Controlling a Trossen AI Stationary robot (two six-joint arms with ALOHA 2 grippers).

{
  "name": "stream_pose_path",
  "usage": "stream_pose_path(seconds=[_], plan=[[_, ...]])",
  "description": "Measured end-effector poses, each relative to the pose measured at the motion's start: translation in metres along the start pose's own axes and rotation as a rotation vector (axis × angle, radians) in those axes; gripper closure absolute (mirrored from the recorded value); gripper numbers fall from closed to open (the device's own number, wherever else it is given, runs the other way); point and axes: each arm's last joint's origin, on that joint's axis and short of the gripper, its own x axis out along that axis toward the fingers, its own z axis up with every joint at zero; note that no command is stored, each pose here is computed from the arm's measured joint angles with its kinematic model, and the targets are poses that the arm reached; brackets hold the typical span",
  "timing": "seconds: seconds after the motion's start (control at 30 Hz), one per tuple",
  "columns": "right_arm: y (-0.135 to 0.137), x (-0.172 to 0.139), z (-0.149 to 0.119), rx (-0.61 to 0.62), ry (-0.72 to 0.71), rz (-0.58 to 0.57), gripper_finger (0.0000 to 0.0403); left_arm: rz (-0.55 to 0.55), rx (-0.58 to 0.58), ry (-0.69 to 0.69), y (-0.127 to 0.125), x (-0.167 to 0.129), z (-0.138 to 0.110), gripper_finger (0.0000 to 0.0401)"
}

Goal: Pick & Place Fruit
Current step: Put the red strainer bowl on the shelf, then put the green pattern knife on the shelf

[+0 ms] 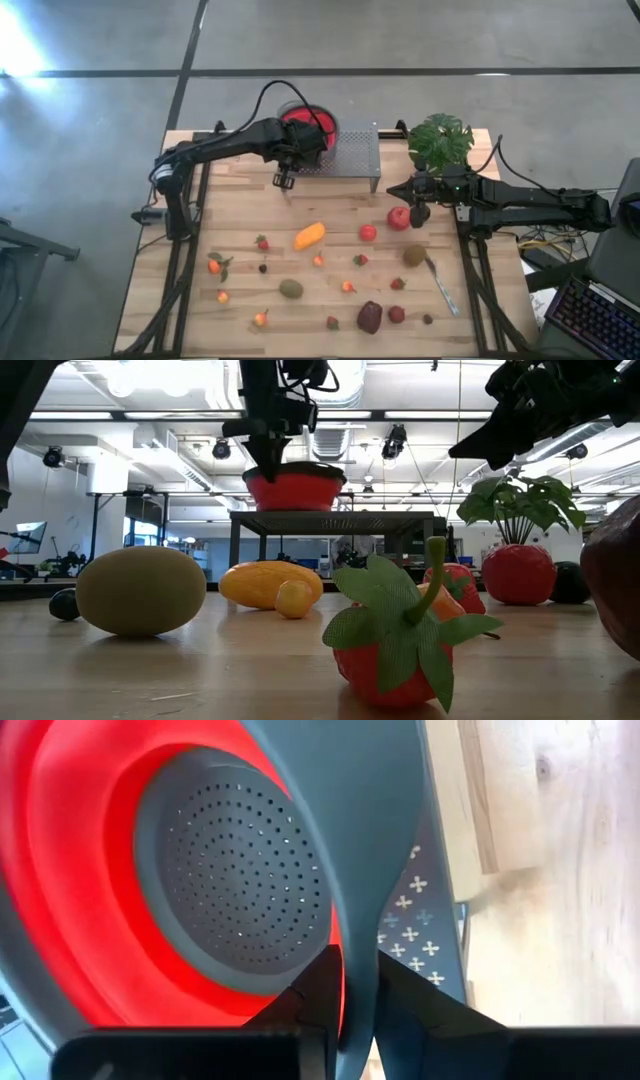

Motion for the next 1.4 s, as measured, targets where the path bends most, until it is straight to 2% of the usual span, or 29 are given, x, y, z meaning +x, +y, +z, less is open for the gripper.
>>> stream_pose_path(seconds=[0.17,0.33,0.5,0.63,0.83,1.07,1.27,1.4], plan=[[0.000,0.000,0.000,0.000,0.001,0.000,0.0394,-0.010,-0.002,-0.012,-0.003,-0.001,0.002,0.0325],[0.000,0.000,0.000,-0.001,0.001,0.000,0.0394,-0.006,-0.011,-0.009,-0.004,-0.002,0.003,0.0271],[0.000,0.000,-0.001,-0.001,0.001,0.000,0.0394,0.050,-0.024,0.025,-0.003,-0.004,0.002,0.0212],[0.000,0.000,-0.001,-0.001,0.001,0.000,0.0394,0.088,-0.027,0.037,0.000,-0.012,0.002,0.0183],[0.000,0.000,-0.001,-0.008,0.002,0.000,0.0394,0.124,-0.068,-0.004,0.001,-0.045,0.002,0.0177],[0.000,0.000,-0.001,-0.012,0.001,0.000,0.0394,0.142,-0.156,-0.100,-0.007,-0.101,-0.006,0.0181],[0.000,0.000,-0.001,0.003,0.002,0.003,0.0394,0.120,-0.376,-0.224,-0.024,-0.143,-0.020,0.0181],[0.000,0.000,-0.001,0.005,0.003,0.009,0.0394,0.087,-0.475,-0.262,-0.045,-0.155,-0.033,0.0181]])
